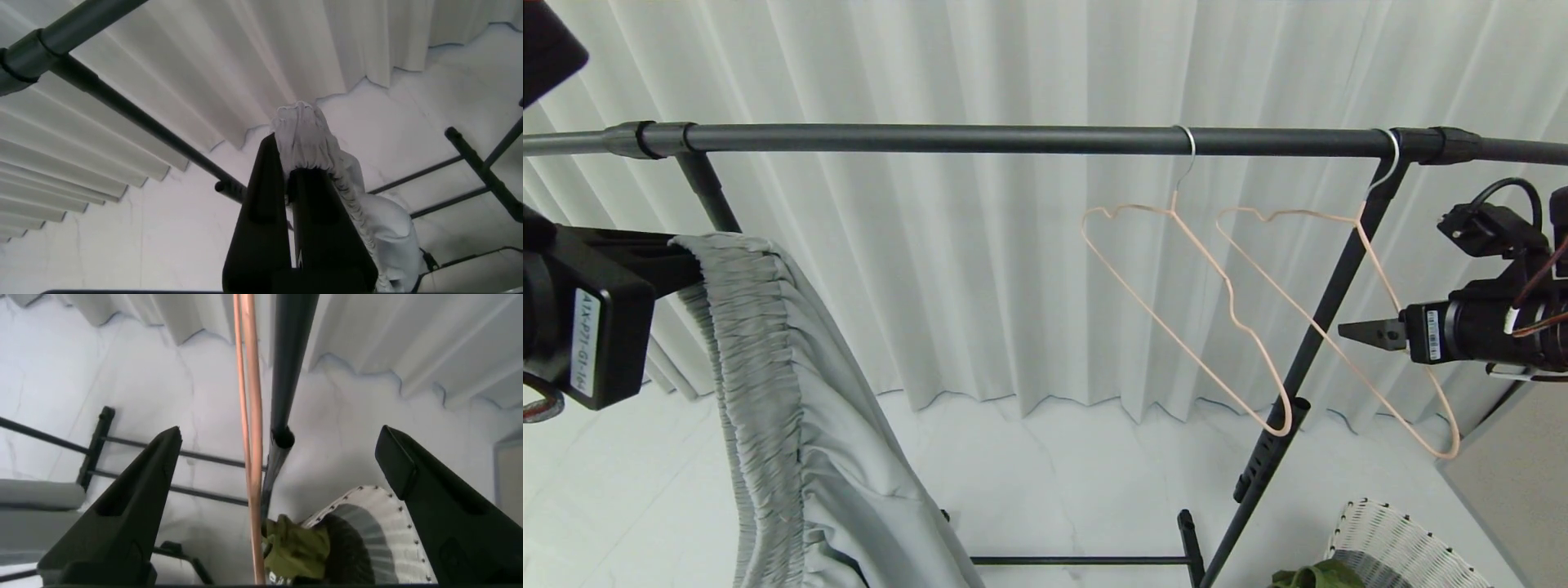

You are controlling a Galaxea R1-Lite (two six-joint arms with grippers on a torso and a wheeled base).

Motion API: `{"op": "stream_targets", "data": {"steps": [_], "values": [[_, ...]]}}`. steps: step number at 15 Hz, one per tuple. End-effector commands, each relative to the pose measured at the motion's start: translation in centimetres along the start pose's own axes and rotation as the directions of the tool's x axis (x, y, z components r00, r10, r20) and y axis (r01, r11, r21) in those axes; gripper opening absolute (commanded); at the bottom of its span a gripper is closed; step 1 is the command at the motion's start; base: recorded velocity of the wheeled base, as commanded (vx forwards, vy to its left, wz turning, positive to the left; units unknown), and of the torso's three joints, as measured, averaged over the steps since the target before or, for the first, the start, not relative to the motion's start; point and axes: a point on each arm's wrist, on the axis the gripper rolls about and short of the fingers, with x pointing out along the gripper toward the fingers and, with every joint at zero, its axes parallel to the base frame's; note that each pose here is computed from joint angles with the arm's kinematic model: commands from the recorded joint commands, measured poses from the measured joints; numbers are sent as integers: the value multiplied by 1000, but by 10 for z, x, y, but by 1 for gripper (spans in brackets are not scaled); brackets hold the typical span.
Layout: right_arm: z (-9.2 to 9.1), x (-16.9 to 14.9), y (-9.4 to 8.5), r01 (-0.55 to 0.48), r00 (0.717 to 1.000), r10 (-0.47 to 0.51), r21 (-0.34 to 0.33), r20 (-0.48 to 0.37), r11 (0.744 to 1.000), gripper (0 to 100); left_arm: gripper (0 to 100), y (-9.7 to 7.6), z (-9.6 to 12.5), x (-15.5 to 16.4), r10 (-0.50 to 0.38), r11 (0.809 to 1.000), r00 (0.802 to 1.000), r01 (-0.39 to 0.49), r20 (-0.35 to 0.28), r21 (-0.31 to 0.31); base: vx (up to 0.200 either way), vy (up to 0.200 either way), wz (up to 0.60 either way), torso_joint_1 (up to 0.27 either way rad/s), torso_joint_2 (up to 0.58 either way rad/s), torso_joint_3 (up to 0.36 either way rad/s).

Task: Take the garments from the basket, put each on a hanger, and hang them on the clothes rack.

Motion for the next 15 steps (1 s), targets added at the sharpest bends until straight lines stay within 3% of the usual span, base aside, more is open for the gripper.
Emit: {"op": "stream_targets", "data": {"steps": [1,4,5,15], "values": [[-2,4,0,-3,1000,3,3,-14,1000,100,0,0,0,0,0,1000,1000,0,0,0,0,0,0,0,0,0],[-7,7,-1,-1,1000,1,20,-29,1000,100,0,1,0,-1,1,1000,1000,-1,3,-2,0,0,0,0,0,0],[-8,8,-1,1,1000,0,23,-28,1000,0,0,1,0,-1,1,1000,1000,-1,3,-2,0,0,0,0,0,0],[-4,-1,1,0,1000,0,17,24,1000,0,0,0,-1,-1,0,1000,1000,0,0,0,0,0,0,0,0,0]]}}
